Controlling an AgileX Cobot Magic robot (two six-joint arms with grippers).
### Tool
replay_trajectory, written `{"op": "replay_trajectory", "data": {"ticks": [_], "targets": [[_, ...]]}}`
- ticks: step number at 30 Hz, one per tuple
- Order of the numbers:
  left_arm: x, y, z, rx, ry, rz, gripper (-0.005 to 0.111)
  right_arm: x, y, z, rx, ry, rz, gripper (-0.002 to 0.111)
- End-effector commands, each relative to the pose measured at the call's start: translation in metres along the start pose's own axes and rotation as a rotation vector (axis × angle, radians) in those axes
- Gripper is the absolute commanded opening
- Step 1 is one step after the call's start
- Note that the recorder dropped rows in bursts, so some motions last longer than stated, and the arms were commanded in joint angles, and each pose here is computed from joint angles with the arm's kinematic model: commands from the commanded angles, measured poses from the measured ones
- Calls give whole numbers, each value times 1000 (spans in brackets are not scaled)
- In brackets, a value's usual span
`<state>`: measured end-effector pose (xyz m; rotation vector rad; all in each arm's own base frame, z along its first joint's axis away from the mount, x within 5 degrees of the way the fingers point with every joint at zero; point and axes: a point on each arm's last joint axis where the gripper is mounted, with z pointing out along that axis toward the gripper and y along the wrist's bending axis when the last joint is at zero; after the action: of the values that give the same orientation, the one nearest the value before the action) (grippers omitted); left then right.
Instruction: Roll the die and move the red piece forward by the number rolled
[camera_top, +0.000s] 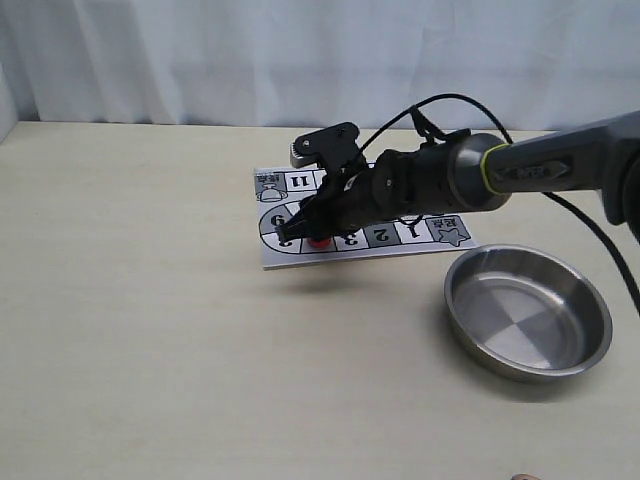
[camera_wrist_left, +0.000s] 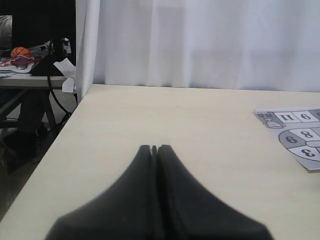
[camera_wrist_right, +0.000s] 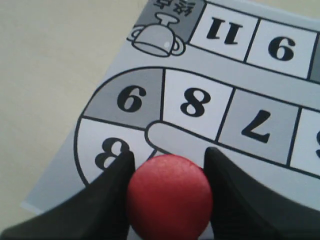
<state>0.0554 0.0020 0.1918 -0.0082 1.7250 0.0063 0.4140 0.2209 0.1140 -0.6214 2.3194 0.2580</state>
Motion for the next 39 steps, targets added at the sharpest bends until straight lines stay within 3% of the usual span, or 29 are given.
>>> {"op": "replay_trajectory", "data": {"ticks": [1, 8, 18, 23, 26, 32, 37, 39], "targets": [[0, 0, 0, 4, -11, -9, 0, 7, 2, 9, 2, 5, -26, 4], [0, 0, 0, 4, -11, -9, 0, 8, 2, 10, 1, 12, -29, 7], [0, 0, 0, 4, -11, -9, 0, 0, 2, 2, 3, -14, 6, 51], [0, 0, 0, 4, -11, -9, 0, -9, 2, -7, 4, -46, 7, 61], [0, 0, 0, 4, -11, -9, 0, -17, 1, -16, 4, -64, 12, 61], [0, 0, 0, 4, -11, -9, 0, -29, -16, -47, -7, -14, 161, 61], [0, 0, 0, 4, -11, -9, 0, -27, -61, -82, 12, 108, 285, 60], [0, 0, 0, 4, -11, -9, 0, -24, -78, -92, 24, 141, 319, 52]]}}
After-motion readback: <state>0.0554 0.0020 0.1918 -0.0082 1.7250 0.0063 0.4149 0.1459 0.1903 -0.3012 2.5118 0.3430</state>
